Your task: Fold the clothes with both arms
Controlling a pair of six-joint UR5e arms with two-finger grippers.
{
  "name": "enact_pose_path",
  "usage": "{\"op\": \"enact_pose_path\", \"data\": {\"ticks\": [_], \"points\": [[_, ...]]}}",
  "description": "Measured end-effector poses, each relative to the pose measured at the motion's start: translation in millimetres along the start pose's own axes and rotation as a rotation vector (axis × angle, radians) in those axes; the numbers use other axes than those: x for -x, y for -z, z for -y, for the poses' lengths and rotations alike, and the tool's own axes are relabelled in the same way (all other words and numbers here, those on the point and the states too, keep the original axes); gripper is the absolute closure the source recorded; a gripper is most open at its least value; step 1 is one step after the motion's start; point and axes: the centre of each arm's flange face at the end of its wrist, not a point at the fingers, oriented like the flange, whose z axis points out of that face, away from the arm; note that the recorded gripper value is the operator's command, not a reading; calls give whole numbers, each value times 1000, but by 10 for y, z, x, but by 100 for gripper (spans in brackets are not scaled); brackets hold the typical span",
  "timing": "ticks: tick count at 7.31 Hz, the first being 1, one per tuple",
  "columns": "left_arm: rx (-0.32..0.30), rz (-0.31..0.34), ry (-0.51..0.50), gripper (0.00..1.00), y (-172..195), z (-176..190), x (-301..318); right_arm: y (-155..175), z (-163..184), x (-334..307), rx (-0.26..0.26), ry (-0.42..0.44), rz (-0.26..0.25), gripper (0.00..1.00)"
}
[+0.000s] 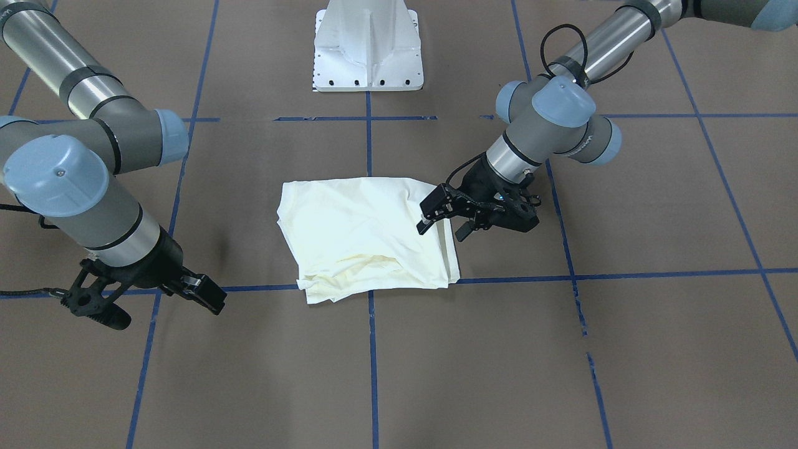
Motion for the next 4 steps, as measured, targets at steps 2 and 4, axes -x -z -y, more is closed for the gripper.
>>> {"op": "enact_pose_path", "data": {"ticks": [2,4], "points": [[30,-43,41,0,-172,-124,136,144,80,-63,-6,31,-30,0],[55,-57,47,0,-294,-258,124,251,92,-61,-11,35,-35,0]]}}
